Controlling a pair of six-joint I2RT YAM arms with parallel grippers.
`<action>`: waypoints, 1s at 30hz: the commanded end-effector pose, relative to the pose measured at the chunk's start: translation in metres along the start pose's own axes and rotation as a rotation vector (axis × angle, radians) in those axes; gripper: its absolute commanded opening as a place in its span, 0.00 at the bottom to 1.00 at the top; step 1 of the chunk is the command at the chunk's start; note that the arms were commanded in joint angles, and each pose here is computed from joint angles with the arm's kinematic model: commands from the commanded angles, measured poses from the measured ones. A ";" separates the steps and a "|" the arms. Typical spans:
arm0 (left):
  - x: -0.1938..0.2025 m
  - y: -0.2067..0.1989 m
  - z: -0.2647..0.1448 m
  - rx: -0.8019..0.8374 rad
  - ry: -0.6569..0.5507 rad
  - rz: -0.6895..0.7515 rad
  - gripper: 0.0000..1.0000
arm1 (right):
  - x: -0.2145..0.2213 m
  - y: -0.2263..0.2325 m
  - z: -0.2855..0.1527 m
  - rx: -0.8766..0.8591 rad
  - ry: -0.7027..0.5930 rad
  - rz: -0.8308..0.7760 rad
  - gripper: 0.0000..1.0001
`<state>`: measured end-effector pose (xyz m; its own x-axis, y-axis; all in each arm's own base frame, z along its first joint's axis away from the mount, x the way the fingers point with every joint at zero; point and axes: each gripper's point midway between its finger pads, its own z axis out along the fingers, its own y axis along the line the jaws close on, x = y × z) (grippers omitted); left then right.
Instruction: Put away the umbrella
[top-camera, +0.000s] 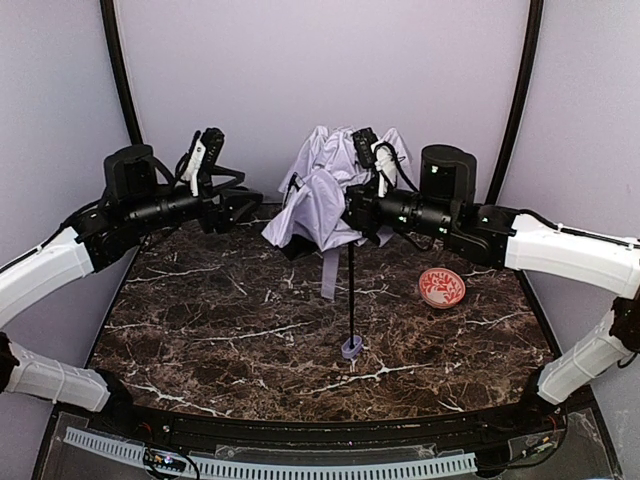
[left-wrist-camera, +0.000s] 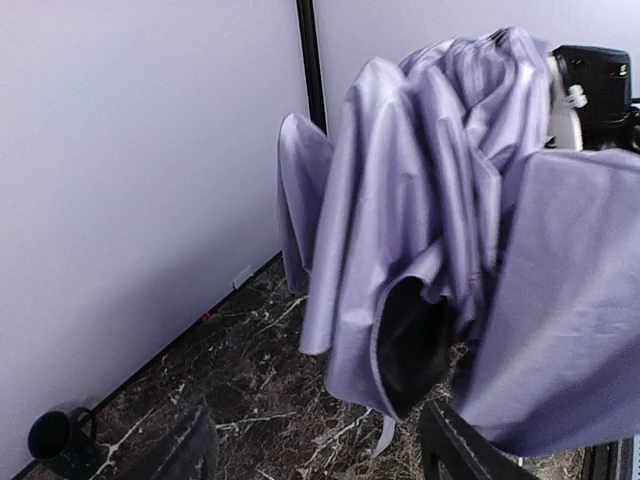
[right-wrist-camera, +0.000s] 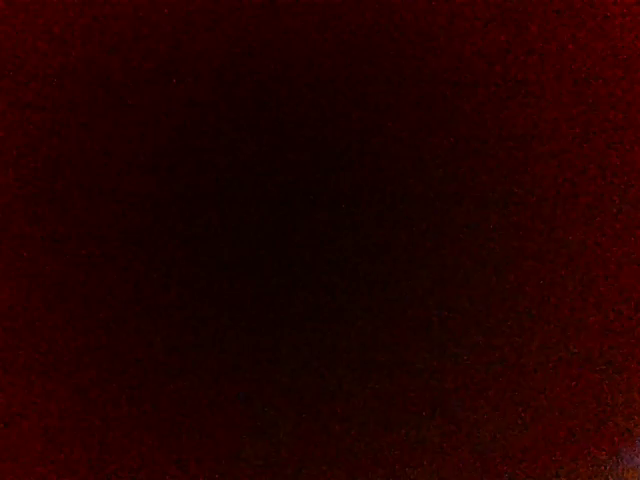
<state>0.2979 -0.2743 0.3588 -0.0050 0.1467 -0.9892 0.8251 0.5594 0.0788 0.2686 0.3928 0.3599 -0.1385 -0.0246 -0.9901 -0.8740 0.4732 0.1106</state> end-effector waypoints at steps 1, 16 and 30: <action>-0.042 -0.041 -0.042 0.083 -0.099 0.117 0.70 | -0.045 -0.040 -0.012 0.243 -0.143 0.007 0.12; -0.048 -0.075 0.043 0.242 -0.170 0.010 0.07 | -0.041 0.069 0.013 -0.158 -0.024 -0.125 0.19; -0.026 -0.043 0.026 0.030 -0.193 -0.149 0.58 | -0.066 -0.019 -0.033 0.308 0.016 0.082 0.13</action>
<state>0.2592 -0.3636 0.3607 -0.0125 -0.0304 -0.9995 0.9405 0.3390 -0.0220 0.2586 0.3942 0.3859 -0.1633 -0.0967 -0.9818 -0.8196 0.5672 0.0805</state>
